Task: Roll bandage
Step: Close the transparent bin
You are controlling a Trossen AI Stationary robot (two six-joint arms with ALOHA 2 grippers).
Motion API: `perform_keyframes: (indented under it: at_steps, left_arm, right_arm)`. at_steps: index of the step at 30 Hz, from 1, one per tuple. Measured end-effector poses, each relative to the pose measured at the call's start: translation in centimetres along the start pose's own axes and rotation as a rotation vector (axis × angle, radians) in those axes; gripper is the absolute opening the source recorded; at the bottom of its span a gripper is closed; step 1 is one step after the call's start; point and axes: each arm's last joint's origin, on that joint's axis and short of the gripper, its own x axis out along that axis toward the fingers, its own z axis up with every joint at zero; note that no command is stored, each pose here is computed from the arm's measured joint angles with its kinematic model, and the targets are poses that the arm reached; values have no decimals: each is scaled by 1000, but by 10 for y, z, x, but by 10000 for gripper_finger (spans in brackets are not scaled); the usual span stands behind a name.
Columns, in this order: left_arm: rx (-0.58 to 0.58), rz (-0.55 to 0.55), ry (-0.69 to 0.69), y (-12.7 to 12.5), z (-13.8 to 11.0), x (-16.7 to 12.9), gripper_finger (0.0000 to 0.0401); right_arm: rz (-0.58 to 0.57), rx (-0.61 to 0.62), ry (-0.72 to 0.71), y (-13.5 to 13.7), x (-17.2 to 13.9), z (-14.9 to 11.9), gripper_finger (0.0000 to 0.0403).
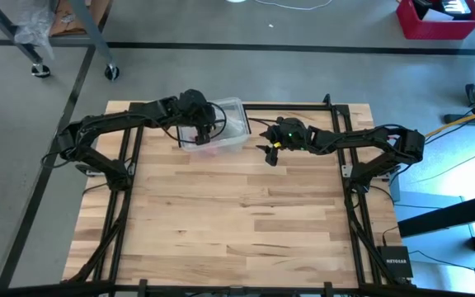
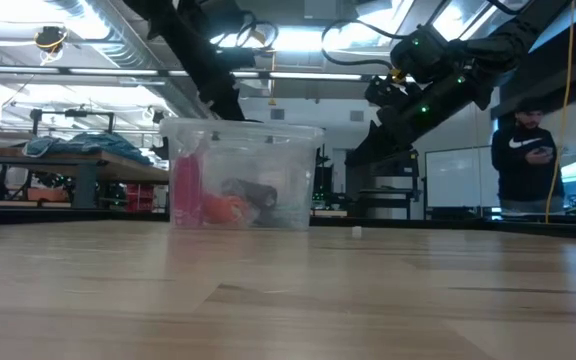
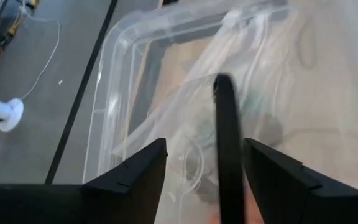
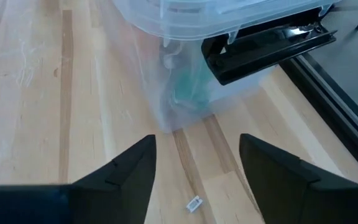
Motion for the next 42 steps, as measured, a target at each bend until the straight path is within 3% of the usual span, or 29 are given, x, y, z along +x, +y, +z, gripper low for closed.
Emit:
perform_keyframes:
  at_steps: [8,12,16,21,27,34,39,42]
  left_arm:
    - [36,1,-24,-3,8,-4,203]
    - [35,56,-38,1,12,-15,203]
    - [-1,132,-156,15,17,-45,203]
    - [-103,173,-179,38,6,-60,203]
    - [-176,102,-121,47,-18,-30,203]
    - [-249,143,-56,55,-54,13,203]
    - [-347,221,-86,65,-65,29,203]
    - [-374,197,-83,66,-69,36,203]
  right_arm:
    - [1,0,0,0,0,0,243]
    - [-1,0,3,0,0,0,244]
    - [-25,-1,9,-1,0,-1,244]
    - [-26,-4,9,-1,0,-1,244]
    - [-22,-4,7,-1,0,0,244]
    - [-16,-5,4,0,0,0,244]
    - [4,-5,-18,0,0,2,244]
    - [41,-6,-25,1,0,2,244]
